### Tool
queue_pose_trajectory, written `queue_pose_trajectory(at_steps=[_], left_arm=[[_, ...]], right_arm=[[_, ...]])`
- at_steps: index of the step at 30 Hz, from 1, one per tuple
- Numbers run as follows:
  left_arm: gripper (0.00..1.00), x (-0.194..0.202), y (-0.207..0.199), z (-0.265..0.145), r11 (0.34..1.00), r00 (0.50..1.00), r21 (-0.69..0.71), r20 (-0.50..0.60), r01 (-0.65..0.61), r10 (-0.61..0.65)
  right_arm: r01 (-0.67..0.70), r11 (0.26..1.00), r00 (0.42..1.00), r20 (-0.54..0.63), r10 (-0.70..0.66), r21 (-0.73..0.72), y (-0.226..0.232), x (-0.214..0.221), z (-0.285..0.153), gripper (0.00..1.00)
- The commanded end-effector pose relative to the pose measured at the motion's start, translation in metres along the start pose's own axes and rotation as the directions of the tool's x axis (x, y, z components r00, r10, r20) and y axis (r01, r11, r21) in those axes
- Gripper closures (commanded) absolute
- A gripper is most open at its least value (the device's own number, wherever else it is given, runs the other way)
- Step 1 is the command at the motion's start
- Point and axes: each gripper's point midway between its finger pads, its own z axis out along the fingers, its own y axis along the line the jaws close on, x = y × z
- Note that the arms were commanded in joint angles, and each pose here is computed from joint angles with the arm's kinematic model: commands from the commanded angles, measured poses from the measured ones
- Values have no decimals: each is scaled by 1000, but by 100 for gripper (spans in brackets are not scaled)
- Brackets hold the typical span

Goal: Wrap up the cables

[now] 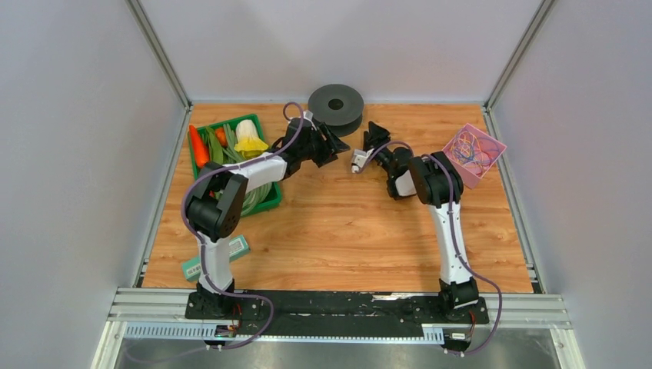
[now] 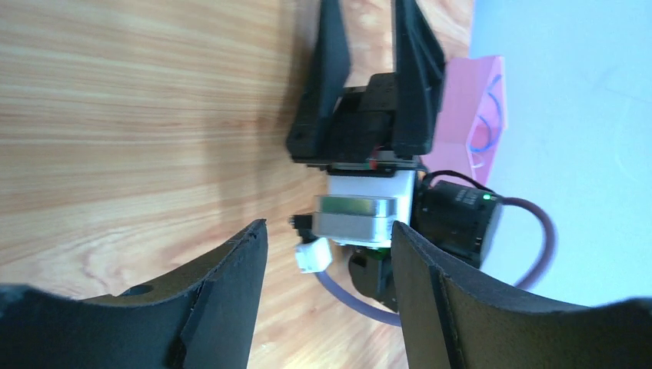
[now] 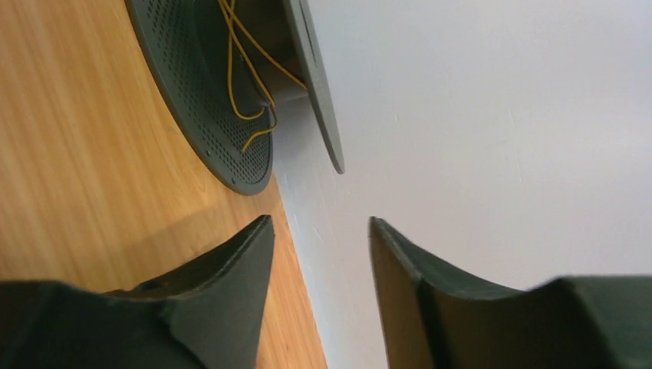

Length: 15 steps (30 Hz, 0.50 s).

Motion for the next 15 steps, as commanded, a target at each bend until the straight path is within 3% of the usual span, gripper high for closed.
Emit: queue_pose_trajectory(at_steps=[1,4,9,15], left_arm=[[32,-8,-46,-35,987,990,84,38,-138,135],[32,-12,-59,-61,973,975,71,61,-219,215],[31,-19,-81,-122,927,925,57,114,-371,363],[29,-10,-96,-201,808,809,66,116,-585,577]], right_arm=[[6,997,1000,-11,-5,81,-26,-7,-21,37],[3,994,1000,3,-3,110,-62,-23,-29,18],[-18,988,1000,7,17,151,-126,-48,-50,1],[-82,976,996,-8,86,203,-202,-77,-77,0]])
